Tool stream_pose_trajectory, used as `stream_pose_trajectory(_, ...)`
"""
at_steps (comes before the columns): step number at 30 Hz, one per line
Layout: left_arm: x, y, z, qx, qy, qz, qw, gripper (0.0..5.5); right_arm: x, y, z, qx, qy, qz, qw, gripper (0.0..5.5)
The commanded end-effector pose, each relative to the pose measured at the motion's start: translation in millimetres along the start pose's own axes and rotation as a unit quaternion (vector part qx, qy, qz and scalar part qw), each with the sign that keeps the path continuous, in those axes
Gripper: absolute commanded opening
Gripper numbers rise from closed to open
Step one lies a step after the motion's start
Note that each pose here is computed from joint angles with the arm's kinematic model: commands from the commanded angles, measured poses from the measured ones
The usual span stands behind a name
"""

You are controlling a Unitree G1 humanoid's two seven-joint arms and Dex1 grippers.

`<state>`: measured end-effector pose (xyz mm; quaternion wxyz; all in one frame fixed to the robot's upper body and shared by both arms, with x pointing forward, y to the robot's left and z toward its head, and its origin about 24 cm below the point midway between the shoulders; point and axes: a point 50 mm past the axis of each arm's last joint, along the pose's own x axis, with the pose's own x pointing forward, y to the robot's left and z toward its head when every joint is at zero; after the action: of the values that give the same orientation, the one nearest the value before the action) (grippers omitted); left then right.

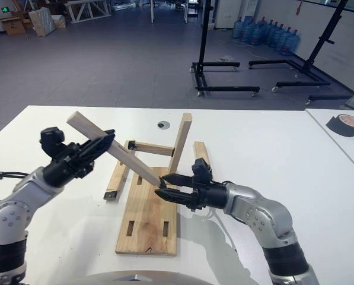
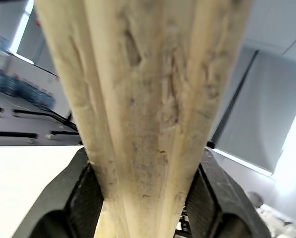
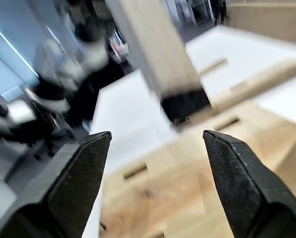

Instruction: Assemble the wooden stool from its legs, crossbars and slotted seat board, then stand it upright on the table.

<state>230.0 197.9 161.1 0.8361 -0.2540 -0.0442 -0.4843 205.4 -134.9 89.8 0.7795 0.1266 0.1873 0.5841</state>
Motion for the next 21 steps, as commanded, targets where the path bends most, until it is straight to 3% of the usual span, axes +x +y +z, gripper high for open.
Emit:
stream_pose_trajectory(1, -8.8, -1.1, 21.5, 0.051, 0.019, -0.005, 0.999, 2.04, 8.4, -1.0, -14.1, -0.085, 0.102, -0.05, 0.99, 3.4)
stream_pose_trajectory(9, -20.6, -17.6, 14.4, 0.059, 0.065, -0.006, 0.996, 2.04, 0.7, 17.7, -31.5, -0.218, 0.245, -0.042, 0.944, 3.4)
stream_pose_trajectory(15, -26.7, -25.2, 7.5, 0.057, 0.069, 0.008, 0.996, 2.04, -11.7, 17.2, -28.3, -0.27, 0.301, -0.052, 0.913, 3.4)
stream_pose_trajectory(18, -26.4, -23.9, 3.8, 0.054, 0.069, 0.012, 0.996, 2.04, -7.4, 14.1, -29.2, -0.286, 0.306, -0.056, 0.906, 3.4)
stream_pose_trajectory(21, -28.1, -23.2, 2.8, 0.054, 0.067, 0.018, 0.996, 2.04, 0.6, 18.2, -13.9, -0.303, 0.257, -0.052, 0.916, 3.4)
